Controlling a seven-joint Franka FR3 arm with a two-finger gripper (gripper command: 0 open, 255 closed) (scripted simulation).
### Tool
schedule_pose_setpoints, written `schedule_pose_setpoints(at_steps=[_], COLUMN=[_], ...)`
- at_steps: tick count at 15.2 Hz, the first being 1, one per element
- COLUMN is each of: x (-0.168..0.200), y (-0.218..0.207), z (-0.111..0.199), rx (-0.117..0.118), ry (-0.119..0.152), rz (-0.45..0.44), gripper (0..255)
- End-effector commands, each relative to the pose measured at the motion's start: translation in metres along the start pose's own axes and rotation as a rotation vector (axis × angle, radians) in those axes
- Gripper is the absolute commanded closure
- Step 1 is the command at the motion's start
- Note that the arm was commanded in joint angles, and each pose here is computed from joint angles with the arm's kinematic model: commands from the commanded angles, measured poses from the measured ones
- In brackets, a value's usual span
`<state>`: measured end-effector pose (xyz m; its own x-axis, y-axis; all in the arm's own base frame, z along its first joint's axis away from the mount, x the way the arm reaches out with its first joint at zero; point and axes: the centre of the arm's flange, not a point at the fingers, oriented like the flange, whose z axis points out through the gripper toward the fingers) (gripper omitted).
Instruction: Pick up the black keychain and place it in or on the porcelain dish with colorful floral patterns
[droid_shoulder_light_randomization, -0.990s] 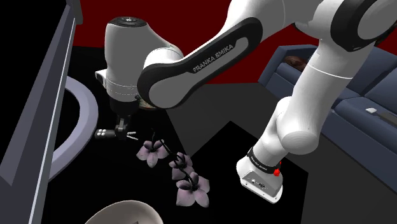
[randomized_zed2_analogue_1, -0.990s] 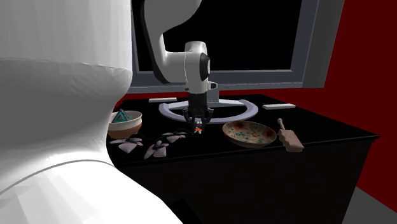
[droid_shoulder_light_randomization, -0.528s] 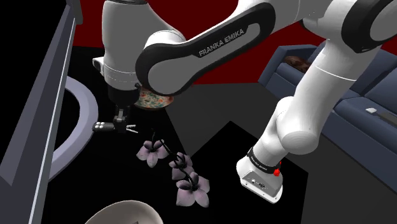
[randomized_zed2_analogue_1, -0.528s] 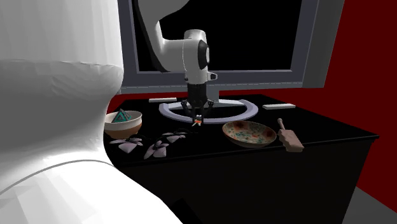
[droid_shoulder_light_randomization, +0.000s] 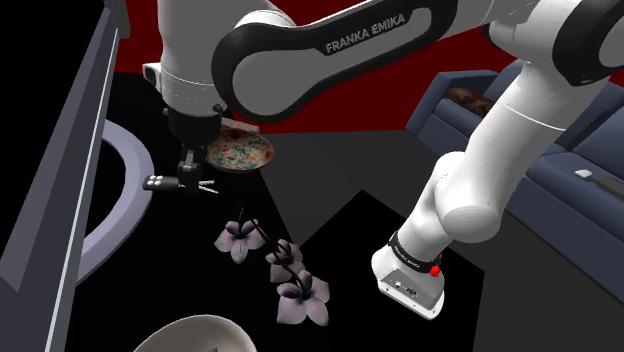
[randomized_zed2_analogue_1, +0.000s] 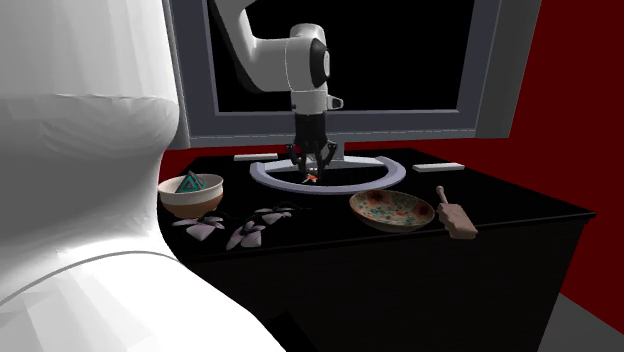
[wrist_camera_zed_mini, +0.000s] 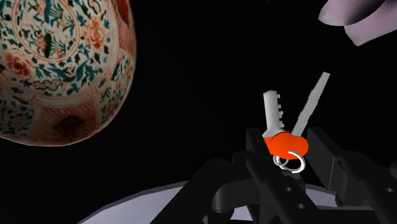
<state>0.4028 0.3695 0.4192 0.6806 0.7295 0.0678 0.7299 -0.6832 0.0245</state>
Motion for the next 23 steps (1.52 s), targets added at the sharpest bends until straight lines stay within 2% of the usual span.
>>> schedule_pose_setpoints(at_steps=[1,7,23], x=[0.002,0.004,-0.077], y=[0.0,0.001,0.204], z=[-0.011,-0.038,-0.049], rx=[0.0,0.0,0.0], ry=[0.0,0.0,0.0], rz=[0.0,0.0,0.0], gripper=[255,255,255])
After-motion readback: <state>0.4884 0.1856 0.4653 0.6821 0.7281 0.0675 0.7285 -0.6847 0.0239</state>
